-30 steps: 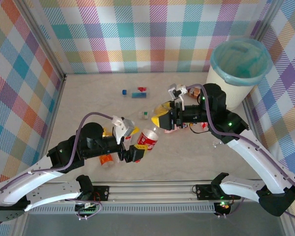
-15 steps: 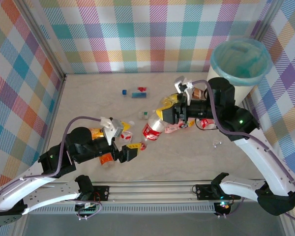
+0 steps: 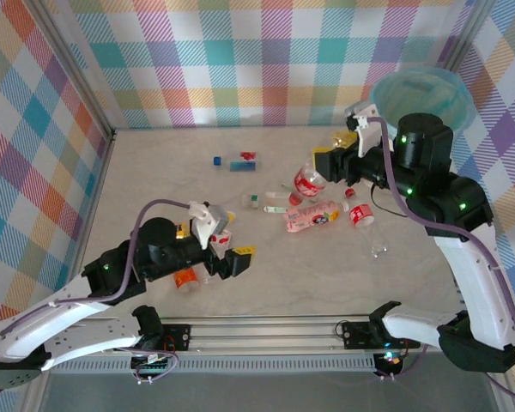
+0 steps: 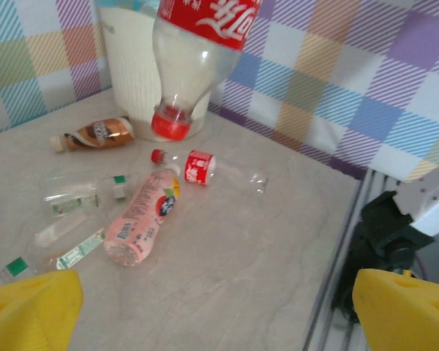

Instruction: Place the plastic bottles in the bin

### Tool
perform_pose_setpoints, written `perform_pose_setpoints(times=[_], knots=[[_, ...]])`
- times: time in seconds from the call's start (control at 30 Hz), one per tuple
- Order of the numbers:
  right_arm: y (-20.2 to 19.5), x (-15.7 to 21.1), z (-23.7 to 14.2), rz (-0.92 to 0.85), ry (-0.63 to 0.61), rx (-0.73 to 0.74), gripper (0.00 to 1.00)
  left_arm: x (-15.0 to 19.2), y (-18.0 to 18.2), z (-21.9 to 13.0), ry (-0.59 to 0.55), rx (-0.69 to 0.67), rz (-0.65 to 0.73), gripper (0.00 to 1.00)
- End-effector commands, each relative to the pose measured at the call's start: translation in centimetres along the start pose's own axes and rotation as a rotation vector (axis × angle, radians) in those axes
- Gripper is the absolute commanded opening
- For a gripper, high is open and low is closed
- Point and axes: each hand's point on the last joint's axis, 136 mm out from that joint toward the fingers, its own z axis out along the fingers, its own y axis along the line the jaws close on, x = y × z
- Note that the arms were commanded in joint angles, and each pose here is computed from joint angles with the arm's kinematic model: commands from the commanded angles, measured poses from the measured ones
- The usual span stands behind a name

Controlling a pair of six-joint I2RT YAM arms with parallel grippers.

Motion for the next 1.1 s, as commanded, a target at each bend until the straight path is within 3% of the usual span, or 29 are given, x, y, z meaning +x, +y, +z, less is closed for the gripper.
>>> perform_pose_setpoints(times=[0.0, 0.17, 0.27, 0.47, 0.6, 0.73, 0.87, 1.07], knots=[[-4.1, -0.8, -1.0, -0.085, 0.011, 0.210, 0.44, -2.8, 1.2, 0.9, -0.066, -0.089, 0.015, 0.95], [-10.0, -3.1, -1.5, -0.159, -0.013, 0.459, 0.44, -5.3, 2.9, 4.4, -0.071, -0.209, 0.013, 0.96], [-14.0, -4.3, -2.2, -0.149, -0.038, 0.590, 0.44, -5.6, 3.5, 6.9, -0.013, -0.251, -0.019, 0.96], [-19.4, -6.9, -3.4, -0.120, -0.113, 0.756, 0.47, -5.5, 2.7, 11.2, 0.036, -0.207, -0.137, 0.96], [-22.0, -8.2, -3.5, -0.084, -0.169, 0.795, 0.45, -4.7, 1.6, 14.4, 0.080, -0.127, -0.203, 0.96], [-24.0, -8.7, -2.8, -0.050, -0.172, 0.807, 0.44, -6.0, 0.3, 17.2, 0.055, -0.051, -0.226, 0.95], [-26.1, -8.2, -1.6, -0.025, -0.150, 0.825, 0.45, -7.8, -0.1, 20.1, 0.028, -0.006, -0.214, 0.95], [-28.6, -5.6, 0.7, 0.013, -0.050, 0.843, 0.54, -11.5, 0.3, 25.1, 0.002, 0.067, -0.222, 0.95]])
